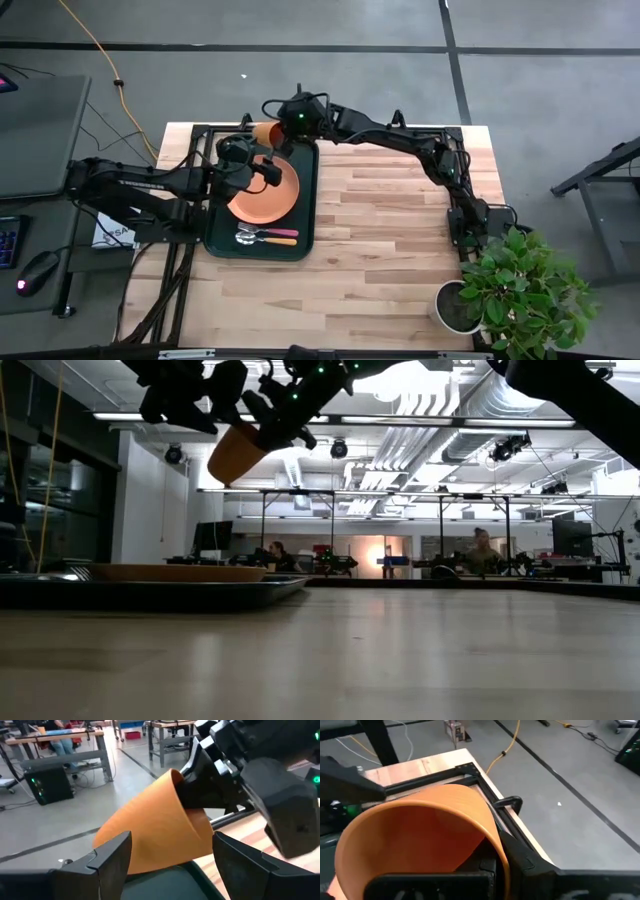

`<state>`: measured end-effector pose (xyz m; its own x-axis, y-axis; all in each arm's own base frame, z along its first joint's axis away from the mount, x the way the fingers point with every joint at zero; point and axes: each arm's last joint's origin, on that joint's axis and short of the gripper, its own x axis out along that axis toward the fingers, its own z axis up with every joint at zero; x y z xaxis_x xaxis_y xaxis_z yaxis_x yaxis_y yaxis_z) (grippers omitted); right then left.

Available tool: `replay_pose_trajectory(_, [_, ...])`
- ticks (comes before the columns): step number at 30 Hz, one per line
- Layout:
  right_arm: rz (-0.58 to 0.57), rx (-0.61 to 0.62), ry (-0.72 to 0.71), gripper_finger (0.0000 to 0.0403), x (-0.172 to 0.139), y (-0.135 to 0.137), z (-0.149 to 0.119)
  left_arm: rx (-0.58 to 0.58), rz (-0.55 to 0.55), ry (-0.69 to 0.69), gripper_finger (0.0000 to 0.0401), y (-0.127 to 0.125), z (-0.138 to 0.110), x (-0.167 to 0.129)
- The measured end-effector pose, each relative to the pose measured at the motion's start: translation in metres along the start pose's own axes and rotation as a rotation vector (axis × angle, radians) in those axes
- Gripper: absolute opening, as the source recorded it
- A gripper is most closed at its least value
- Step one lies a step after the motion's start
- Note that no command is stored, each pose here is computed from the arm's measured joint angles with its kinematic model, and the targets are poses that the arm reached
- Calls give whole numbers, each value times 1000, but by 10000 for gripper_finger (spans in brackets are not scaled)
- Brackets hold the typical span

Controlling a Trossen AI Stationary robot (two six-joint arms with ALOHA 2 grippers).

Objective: Pick and place plate/cup/fork/spoon on tray
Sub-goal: Put the orange cup on the black serving tray to the top right of the orange plate

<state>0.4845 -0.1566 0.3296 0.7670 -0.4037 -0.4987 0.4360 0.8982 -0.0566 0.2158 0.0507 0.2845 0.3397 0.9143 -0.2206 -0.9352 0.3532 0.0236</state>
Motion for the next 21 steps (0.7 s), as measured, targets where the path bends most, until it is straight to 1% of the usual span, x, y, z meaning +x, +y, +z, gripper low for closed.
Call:
replay_pose_trajectory(3, [33, 0, 4, 0, 0, -1, 0, 12, 7, 4, 258, 4, 1, -3])
replay_pose_trajectory(7, [78, -50, -6, 0, 0, 0, 1, 32, 14, 29, 249, 14, 0, -9])
replay_pose_trajectory(12, [103, -45, -45, 0, 0, -1, 4, 18, 21, 18, 239, 19, 4, -12])
replay_pose_trajectory(14, [115, -43, -48, 0, 0, 0, 5, -18, 4, 22, 239, 20, 4, -13])
replay_pose_trajectory(16, [150, -32, -47, 0, 0, -1, 5, -59, -34, 39, 239, 19, 4, -13])
replay_pose_trajectory(18, [172, -31, -41, 0, 1, -2, 4, -73, -67, 49, 239, 19, 5, -14])
replay_pose_trajectory(21, [184, -50, -48, 0, 0, -1, 5, -129, -121, 27, 239, 20, 12, -17])
